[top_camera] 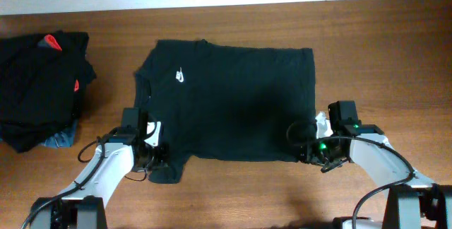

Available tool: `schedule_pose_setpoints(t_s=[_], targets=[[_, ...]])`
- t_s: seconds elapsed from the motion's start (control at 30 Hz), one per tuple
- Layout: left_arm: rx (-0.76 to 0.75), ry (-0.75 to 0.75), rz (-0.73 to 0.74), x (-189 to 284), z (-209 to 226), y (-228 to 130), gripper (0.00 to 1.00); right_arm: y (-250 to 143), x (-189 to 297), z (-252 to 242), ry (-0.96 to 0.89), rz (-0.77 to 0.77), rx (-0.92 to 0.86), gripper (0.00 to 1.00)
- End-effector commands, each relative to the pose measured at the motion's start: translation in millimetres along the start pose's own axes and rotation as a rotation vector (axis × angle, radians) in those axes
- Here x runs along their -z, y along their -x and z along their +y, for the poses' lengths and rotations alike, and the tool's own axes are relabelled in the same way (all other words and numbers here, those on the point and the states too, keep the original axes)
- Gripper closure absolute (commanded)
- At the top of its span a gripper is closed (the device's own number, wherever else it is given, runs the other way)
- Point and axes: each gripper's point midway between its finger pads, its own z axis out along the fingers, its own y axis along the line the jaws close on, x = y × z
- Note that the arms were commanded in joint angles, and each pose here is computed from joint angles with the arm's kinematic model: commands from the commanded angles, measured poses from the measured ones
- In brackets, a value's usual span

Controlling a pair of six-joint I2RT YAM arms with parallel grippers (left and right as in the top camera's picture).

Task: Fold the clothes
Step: 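Grasp the black t-shirt's bottom hem corners with both grippers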

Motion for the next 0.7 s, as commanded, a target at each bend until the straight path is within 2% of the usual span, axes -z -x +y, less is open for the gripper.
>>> schedule_pose_setpoints(t_s=[0.0,0.07,0.23,0.37,0.6,0.67], targets=[[0.014,0.023,0.069,-10.1,6.5,-19.1,0.99,-31.1,-13.3,-8.8,-0.015,0.115,-0.040,0.40],[0.014,0.023,0.069,-10.1,6.5,-19.0,0.99,-36.7,-12.6,-7.8,-0.009,0.138,-0.048,0.37],[0.014,0.023,0.069,-10.1,6.5,-19.1,0.99,-37.9,-12.3,-8.2,-0.012,0.142,-0.076,0.37],[0.014,0.023,0.069,-10.1,6.5,-19.1,0.99,-37.9,-12.3,-8.3,-0.013,0.142,-0.076,0.55],[0.014,0.023,0.069,-10.1,6.5,-19.0,0.99,-37.8,-12.3,-8.9,-0.016,0.142,-0.076,0.70],[0.014,0.023,0.069,-10.1,6.5,-19.1,0.99,-37.9,-12.3,-8.9,-0.016,0.142,-0.077,0.82]])
